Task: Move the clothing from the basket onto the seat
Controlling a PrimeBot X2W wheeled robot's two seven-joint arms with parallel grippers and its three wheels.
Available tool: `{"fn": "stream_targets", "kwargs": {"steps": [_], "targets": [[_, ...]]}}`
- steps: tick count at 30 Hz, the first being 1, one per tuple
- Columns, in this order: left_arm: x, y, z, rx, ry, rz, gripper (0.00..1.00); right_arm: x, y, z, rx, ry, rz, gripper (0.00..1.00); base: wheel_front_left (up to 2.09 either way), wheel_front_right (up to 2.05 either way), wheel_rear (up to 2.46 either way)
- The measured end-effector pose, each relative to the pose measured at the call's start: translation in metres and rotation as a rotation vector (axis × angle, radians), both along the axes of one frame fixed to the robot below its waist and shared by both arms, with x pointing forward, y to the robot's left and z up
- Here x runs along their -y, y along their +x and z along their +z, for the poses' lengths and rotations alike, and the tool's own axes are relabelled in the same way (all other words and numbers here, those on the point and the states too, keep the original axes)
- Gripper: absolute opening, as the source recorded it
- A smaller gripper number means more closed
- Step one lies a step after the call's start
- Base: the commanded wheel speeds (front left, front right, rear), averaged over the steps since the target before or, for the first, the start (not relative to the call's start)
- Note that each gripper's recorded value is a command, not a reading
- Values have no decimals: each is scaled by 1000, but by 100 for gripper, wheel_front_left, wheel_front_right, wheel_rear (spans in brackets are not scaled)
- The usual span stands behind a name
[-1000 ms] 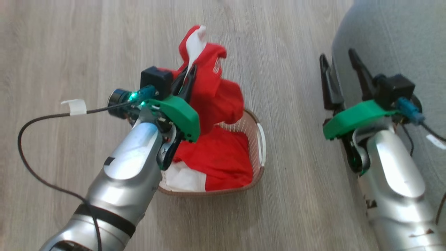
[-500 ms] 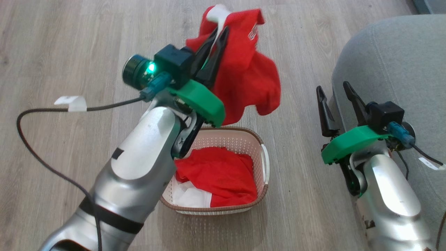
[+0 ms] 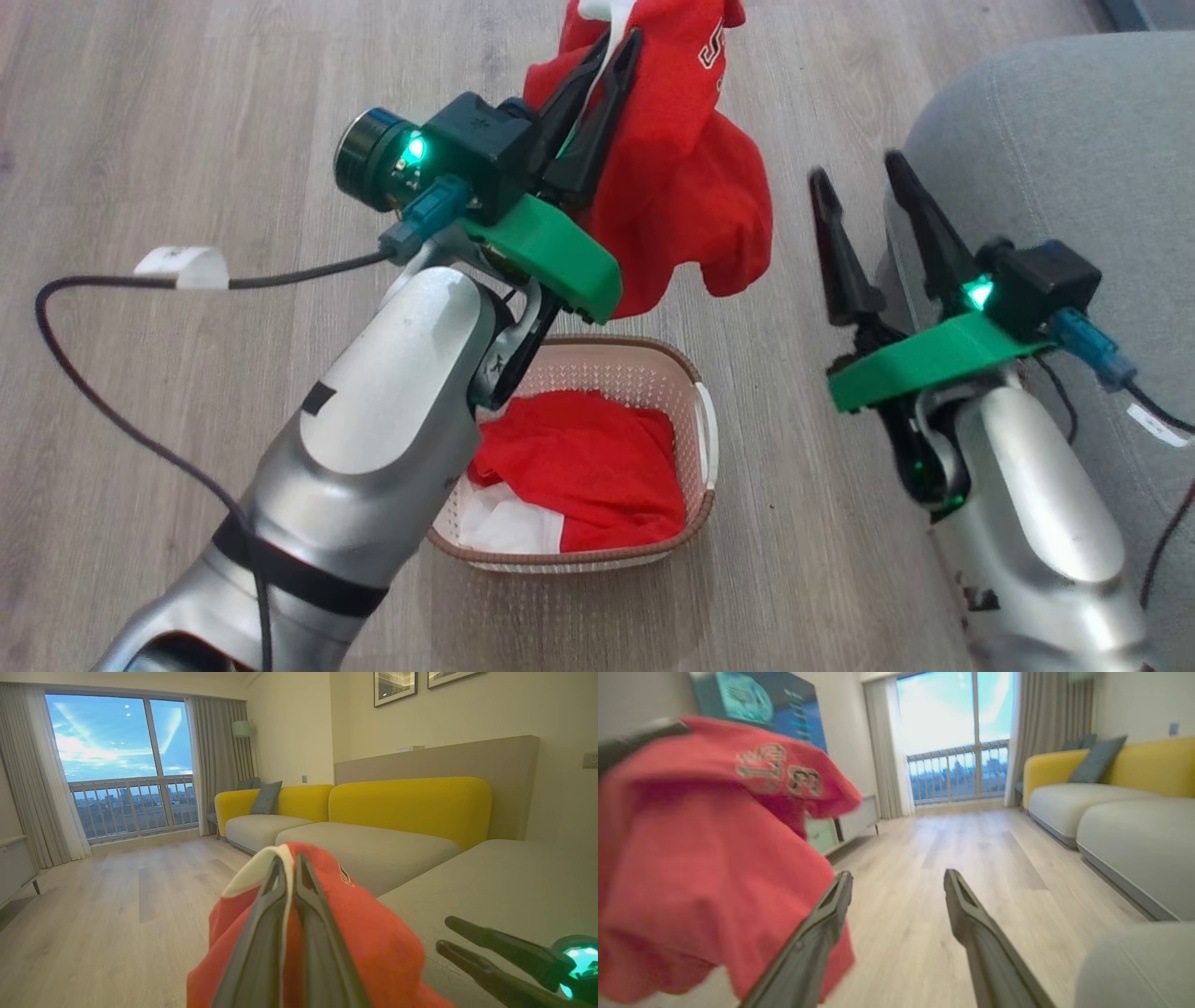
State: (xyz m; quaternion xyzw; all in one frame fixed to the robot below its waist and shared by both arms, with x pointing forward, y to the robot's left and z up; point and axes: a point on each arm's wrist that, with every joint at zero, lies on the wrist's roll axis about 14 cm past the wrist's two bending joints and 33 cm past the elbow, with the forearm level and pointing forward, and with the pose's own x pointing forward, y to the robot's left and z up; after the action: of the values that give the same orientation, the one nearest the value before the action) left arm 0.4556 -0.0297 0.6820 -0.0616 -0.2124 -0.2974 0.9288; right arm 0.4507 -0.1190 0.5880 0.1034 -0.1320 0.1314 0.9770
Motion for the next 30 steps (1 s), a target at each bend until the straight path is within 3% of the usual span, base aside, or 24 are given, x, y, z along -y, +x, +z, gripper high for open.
{"fn": "stream_targets", "kwargs": {"steps": [4, 10, 20, 30], "targets": [[2, 0, -2, -2, 3, -7, 0, -32, -8, 27, 83, 8, 118, 100, 0, 0, 0], [4, -1, -8, -10, 15, -15, 0, -67, -14, 29, 87, -19, 251, 100, 0, 0, 0], [6, -5, -10, -18, 23, -18, 0, -94, -12, 7, 3, -55, 344, 100, 0, 0, 0], [6, -4, -24, -57, 21, -25, 0, -102, -2, 0, -29, -68, 358, 100, 0, 0, 0]]}}
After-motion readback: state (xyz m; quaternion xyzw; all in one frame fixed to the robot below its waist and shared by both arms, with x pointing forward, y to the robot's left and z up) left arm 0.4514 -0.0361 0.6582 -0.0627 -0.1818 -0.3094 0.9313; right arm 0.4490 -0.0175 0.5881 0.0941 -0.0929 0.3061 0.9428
